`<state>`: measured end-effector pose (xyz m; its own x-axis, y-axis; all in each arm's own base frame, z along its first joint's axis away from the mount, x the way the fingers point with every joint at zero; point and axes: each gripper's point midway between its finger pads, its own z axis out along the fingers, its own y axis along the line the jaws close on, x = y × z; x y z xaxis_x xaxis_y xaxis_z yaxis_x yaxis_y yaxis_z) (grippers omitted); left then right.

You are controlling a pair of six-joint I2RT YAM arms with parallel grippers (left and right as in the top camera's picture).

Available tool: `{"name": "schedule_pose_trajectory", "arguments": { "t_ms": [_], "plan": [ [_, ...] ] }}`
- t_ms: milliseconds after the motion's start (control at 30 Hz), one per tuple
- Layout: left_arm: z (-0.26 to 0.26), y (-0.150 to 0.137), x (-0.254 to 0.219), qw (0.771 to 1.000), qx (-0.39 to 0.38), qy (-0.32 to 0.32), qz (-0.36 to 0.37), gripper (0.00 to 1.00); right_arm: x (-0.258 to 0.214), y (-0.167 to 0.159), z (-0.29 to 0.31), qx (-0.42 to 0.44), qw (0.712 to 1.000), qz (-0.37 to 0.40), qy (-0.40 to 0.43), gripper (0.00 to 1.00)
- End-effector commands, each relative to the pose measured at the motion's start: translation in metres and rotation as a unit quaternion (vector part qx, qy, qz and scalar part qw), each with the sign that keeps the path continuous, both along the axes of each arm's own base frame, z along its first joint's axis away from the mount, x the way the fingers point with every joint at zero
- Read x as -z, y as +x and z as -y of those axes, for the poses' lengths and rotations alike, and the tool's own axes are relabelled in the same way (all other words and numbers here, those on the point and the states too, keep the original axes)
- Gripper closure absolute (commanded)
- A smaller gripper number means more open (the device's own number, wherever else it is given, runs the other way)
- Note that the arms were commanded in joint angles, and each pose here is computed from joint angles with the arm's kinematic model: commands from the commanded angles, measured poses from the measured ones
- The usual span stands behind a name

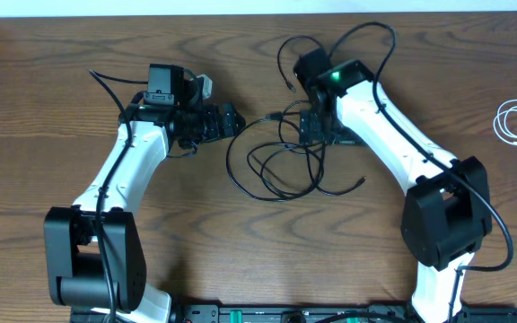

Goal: Untangle cables

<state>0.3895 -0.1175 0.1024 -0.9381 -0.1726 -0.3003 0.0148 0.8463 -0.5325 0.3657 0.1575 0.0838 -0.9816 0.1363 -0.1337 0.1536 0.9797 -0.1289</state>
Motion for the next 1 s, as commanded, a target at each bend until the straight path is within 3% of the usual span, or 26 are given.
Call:
{"name": "schedule_pose_trajectory", "arguments": {
  "t_ms": [0,100,400,533,567,633,767,967],
  "plan": [
    [-0.002,-0.001,-0.003,1.000,0.004,0.006,0.009,0.02,0.024,-0.008,0.004,0.041,0.999,-0.015,0.008,0.01],
    [-0.002,-0.001,-0.003,1.000,0.004,0.006,0.008,0.02,0.044,-0.018,-0.007,0.039,0.998,-0.033,0.040,0.01],
    [-0.002,-0.001,-0.004,1.000,0.004,0.006,0.009,0.02,0.076,-0.017,0.007,0.045,0.999,-0.007,0.021,0.01],
    [-0.002,-0.001,-0.004,1.000,0.004,0.006,0.009,0.02,0.080,-0.016,0.007,0.057,0.998,-0.002,0.024,0.11],
    [-0.002,-0.001,-0.004,1.000,0.004,0.006,0.009,0.02,0.079,-0.015,0.006,0.057,0.998,0.001,0.025,0.10],
    [-0.002,-0.001,-0.003,1.000,0.004,0.006,0.009,0.02,0.079,-0.011,0.003,0.055,0.998,0.008,0.034,0.01],
    [-0.004,0.000,-0.003,1.000,0.002,0.010,0.009,0.02,0.066,-0.004,-0.013,0.019,0.997,0.011,0.070,0.01],
    [-0.004,0.000,-0.003,1.000,0.002,0.010,0.009,0.02,0.015,0.030,-0.023,-0.007,0.991,0.089,0.095,0.01]
  ]
}}
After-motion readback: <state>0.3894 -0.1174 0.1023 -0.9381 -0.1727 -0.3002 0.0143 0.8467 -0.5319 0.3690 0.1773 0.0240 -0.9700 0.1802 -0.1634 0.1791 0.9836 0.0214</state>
